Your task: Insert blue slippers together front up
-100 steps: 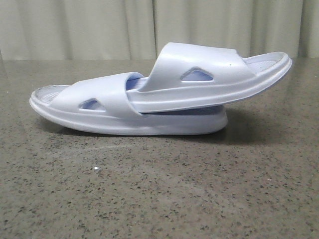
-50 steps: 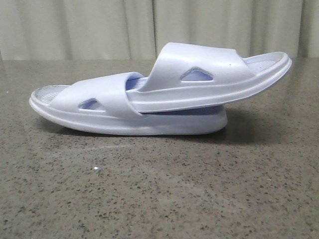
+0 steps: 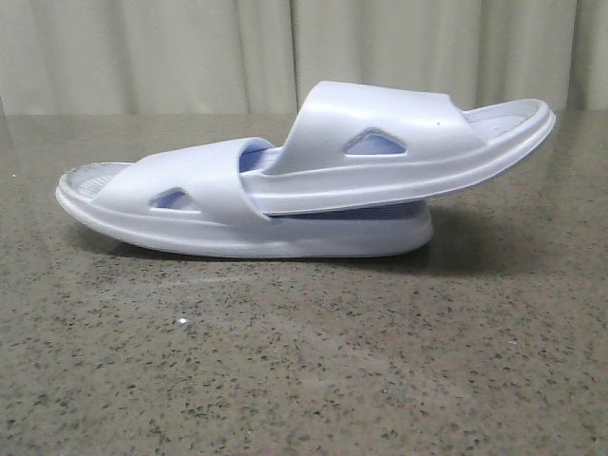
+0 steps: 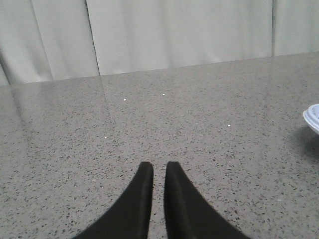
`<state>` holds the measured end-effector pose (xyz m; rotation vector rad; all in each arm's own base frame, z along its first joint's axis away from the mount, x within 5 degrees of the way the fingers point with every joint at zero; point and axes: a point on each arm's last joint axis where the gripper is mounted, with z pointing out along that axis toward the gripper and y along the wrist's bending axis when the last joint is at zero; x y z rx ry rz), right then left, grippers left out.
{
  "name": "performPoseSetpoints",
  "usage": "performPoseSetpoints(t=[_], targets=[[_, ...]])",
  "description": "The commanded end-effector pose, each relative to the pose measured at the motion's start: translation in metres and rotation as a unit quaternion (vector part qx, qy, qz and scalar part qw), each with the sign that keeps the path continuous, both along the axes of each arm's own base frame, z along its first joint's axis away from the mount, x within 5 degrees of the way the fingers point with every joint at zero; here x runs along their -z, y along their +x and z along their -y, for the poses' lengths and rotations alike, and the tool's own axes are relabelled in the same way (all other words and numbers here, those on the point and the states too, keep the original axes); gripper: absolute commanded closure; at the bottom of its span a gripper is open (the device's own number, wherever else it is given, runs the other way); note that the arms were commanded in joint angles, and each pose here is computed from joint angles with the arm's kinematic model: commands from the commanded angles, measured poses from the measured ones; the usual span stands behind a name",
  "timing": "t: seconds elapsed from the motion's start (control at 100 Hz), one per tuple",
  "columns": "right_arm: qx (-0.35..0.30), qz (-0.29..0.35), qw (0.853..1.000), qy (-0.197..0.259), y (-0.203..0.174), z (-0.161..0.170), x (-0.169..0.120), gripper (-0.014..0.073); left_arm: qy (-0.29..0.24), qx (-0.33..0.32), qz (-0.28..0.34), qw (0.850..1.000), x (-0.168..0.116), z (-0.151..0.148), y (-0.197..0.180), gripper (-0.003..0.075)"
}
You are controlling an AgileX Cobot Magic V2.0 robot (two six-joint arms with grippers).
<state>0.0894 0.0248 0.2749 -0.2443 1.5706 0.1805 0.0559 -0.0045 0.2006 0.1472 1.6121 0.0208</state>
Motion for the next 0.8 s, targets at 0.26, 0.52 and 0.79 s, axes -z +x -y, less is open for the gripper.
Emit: performPoseSetpoints(t=[0.26,0.52,0.79], targets=[[0.023,0.050,0.997,-0.051,0.002,0.004,0.002,0.0702,-0.011,-0.002,0.051,0.999,-0.006,-0.001,-0.002,0.0704],[0.039,0.046,0.998,-0.008,0.002,0.007,0.004,0.0702,-0.011,-0.002,0.051,0.999,-0.006,-0.001,-0.002,0.0704],[0.065,0.043,0.997,0.024,-0.007,0.013,0.022,0.0702,-0.011,-0.002,0.051,0.999,-0.006,-0.001,-0.002,0.0704]])
